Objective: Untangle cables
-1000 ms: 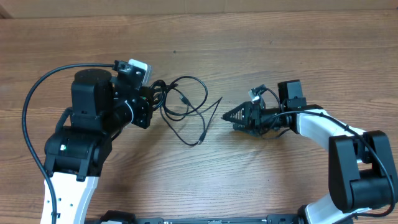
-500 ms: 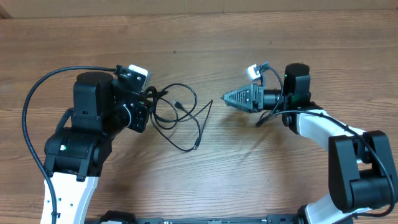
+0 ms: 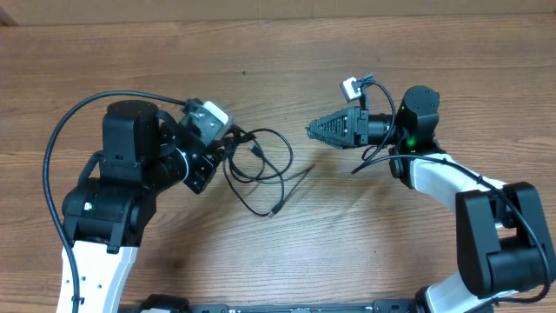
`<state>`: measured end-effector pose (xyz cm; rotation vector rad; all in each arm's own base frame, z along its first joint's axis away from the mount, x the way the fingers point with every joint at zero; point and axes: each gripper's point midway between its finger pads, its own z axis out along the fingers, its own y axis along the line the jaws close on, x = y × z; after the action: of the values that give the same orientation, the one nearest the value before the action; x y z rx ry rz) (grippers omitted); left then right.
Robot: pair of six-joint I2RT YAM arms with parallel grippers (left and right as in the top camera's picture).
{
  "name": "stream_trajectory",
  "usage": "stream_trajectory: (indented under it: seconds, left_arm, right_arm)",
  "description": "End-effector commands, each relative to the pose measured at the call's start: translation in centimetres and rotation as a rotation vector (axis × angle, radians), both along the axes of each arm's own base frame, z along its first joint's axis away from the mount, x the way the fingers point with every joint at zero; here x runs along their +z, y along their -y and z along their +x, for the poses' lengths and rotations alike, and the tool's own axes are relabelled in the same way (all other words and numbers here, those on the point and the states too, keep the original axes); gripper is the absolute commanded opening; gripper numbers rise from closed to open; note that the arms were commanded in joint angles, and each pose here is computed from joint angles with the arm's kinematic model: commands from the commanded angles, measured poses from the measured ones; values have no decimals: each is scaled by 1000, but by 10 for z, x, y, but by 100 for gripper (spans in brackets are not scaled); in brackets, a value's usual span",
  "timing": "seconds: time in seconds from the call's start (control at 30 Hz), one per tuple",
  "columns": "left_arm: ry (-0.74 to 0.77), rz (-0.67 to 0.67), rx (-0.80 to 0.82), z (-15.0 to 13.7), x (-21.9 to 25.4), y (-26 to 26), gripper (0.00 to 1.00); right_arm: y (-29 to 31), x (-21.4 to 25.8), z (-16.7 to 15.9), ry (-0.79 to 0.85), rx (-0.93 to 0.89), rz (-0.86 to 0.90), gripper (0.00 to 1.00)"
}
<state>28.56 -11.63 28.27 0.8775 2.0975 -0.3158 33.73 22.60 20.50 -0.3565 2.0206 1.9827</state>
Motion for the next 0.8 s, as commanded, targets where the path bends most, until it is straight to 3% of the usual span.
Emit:
stream_trajectory:
  seconds: [0.0, 0.13, 0.6, 0.67, 0.77]
  left_arm:
    - [109, -37, -234, -15, 24, 26, 4]
    - [131, -35, -291, -19, 26, 31, 4]
    - [95, -12, -265, -9, 14, 28, 4]
    - [78, -17, -259, -7, 11, 28, 4]
    - [63, -22, -254, -5, 8, 29, 4]
  right_arm:
    - [-7, 7, -6, -4, 25, 5, 100]
    - [-10, 7, -9, -4, 36, 5, 100]
    - [-50, 7, -42, 4, 163, 5, 100]
    - [-56, 7, -48, 10, 185, 5, 89]
    - [-62, 6, -54, 24, 208, 6, 50]
